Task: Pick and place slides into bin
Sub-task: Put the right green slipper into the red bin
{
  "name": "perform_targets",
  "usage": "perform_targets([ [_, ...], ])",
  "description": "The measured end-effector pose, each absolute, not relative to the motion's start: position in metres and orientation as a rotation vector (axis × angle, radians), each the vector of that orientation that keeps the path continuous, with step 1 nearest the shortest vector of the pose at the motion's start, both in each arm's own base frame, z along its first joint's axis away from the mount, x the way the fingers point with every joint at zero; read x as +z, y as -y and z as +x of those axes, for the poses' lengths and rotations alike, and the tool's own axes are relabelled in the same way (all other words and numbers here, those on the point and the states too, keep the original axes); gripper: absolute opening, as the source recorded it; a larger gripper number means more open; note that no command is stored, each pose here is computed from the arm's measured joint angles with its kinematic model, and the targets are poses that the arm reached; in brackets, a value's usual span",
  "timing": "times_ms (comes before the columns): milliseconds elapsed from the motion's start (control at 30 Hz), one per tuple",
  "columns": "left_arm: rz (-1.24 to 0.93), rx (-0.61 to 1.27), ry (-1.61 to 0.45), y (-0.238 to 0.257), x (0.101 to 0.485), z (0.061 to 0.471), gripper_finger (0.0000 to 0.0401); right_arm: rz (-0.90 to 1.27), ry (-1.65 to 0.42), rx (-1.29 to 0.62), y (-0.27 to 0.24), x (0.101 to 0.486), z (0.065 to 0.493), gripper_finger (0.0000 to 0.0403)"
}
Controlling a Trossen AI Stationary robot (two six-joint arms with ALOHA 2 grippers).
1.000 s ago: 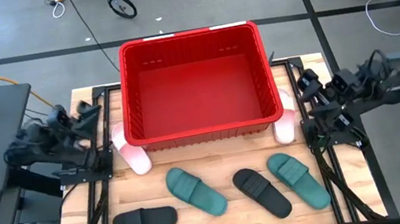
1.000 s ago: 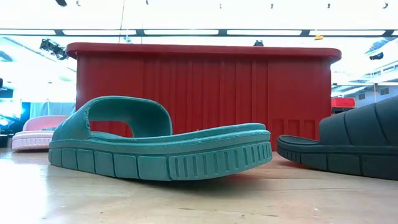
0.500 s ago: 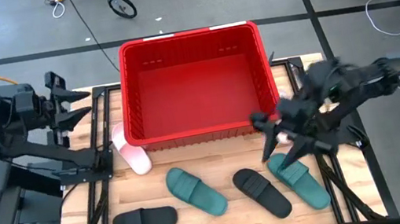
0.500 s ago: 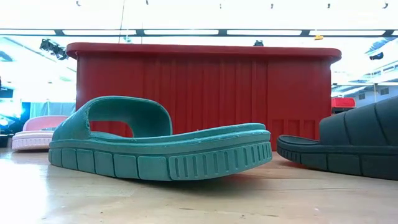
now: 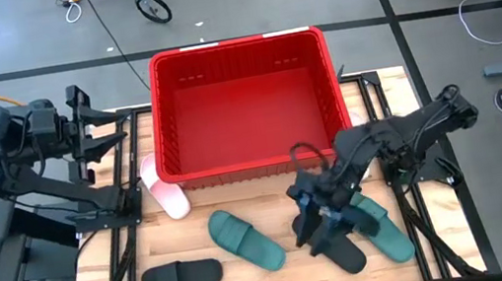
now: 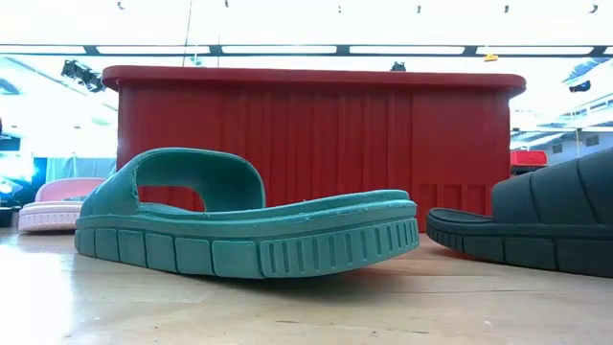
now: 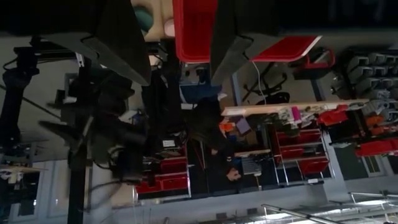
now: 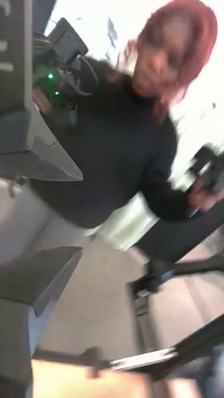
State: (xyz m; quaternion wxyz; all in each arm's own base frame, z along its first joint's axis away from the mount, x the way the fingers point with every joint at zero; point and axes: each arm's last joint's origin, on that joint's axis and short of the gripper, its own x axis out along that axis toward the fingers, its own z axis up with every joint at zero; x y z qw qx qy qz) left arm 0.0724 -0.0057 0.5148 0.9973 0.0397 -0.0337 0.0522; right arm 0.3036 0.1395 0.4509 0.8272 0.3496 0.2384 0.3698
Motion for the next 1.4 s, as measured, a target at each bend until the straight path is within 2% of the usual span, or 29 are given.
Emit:
perform_targets([
  [100, 0.077, 0.104, 0.068, 0.006, 0.515, 0.073, 0.0172, 0.915, -0.868, 0.623, -0.154, 0.419, 0.302, 0.0180],
  [200, 0.073, 0.104, 0.068, 0.006, 0.515, 0.072, 0.0172, 1.003, -1.274, 0.293, -0.166, 0.378, 0.290, 0.0174],
  [300, 0.056, 0.104, 0.069, 0.006, 0.515, 0.072, 0.0172, 0.923, -1.533, 0.029, -0.179, 0.349, 0.271, 0.0172],
  [400, 0.045, 0.103, 0.069, 0.006, 0.515, 0.072, 0.0172, 0.788, -1.700, -0.115, -0.195, 0.327, 0.257, 0.0172],
  [600, 0.047, 0.103, 0.062, 0.006, 0.514, 0.073, 0.0172, 0.411, -1.682, -0.298, -0.210, 0.289, 0.247, 0.0180],
  [800, 0.042, 0.103, 0.063, 0.006, 0.514, 0.073, 0.0172, 0.310, -1.783, -0.470, -0.187, 0.248, 0.237, 0.0227],
  [933, 0.011, 0.102, 0.066, 0.006, 0.514, 0.073, 0.0172, 0.178, -1.762, -0.619, -0.164, 0.226, 0.220, 0.0259],
  [1067, -0.035, 0.101, 0.067, 0.006, 0.514, 0.073, 0.0172, 0.158, -1.755, -0.719, -0.140, 0.213, 0.206, 0.0273],
  [1267, -0.065, 0.100, 0.068, 0.006, 0.514, 0.073, 0.0172, 0.244, -1.675, -0.638, -0.121, 0.190, 0.197, 0.0264],
  [1400, -0.066, 0.100, 0.068, 0.006, 0.514, 0.073, 0.0172, 0.212, -1.630, -0.670, -0.111, 0.178, 0.187, 0.0253],
])
